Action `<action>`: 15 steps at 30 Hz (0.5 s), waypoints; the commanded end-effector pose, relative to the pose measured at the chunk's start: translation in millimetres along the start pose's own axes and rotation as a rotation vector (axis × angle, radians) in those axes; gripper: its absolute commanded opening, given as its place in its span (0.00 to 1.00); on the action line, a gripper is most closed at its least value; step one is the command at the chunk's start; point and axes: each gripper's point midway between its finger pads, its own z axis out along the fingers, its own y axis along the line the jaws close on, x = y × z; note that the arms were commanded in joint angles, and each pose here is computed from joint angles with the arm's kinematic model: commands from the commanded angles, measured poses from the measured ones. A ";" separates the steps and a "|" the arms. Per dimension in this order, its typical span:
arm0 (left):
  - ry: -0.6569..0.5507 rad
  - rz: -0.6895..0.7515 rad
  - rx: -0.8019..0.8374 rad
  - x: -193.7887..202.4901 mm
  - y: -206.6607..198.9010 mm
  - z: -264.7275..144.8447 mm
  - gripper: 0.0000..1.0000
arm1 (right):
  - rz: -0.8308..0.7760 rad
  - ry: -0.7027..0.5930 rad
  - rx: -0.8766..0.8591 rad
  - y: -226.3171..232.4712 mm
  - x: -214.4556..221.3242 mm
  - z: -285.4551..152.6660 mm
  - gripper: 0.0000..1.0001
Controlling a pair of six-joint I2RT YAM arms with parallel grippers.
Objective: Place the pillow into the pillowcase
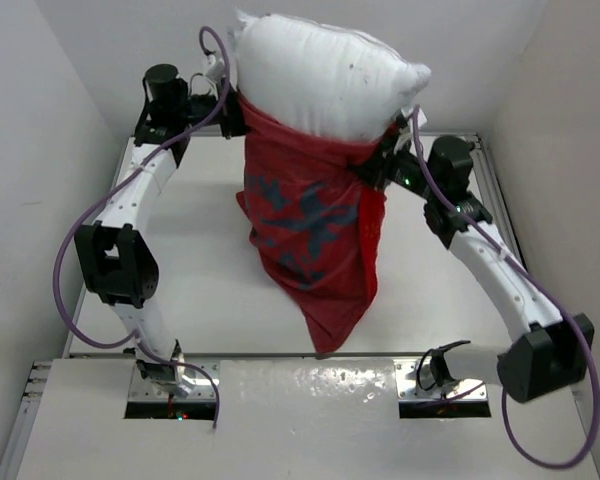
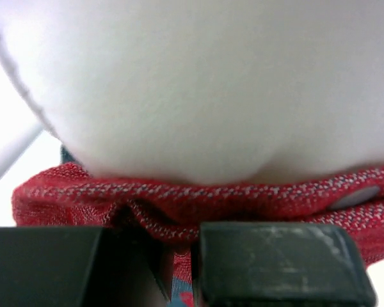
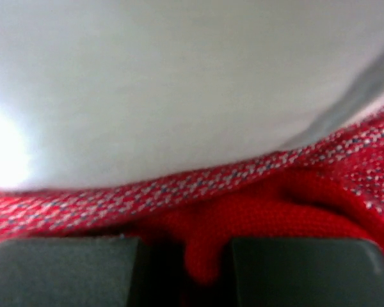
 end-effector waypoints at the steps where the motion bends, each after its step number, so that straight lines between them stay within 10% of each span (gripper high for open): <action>1: -0.133 0.174 -0.110 -95.3 -4.9 -19.7 0.00 | -0.039 -0.035 0.087 -29.6 -35.8 31.8 0.00; 8: -0.294 0.524 -0.662 -233.9 52.6 -127.5 0.00 | -0.231 -0.444 0.245 -66.8 -237.7 80.8 0.00; 15: -0.221 0.814 -0.712 -258.4 8.7 -147.9 0.00 | -0.660 -0.546 0.147 2.2 -252.0 83.0 0.00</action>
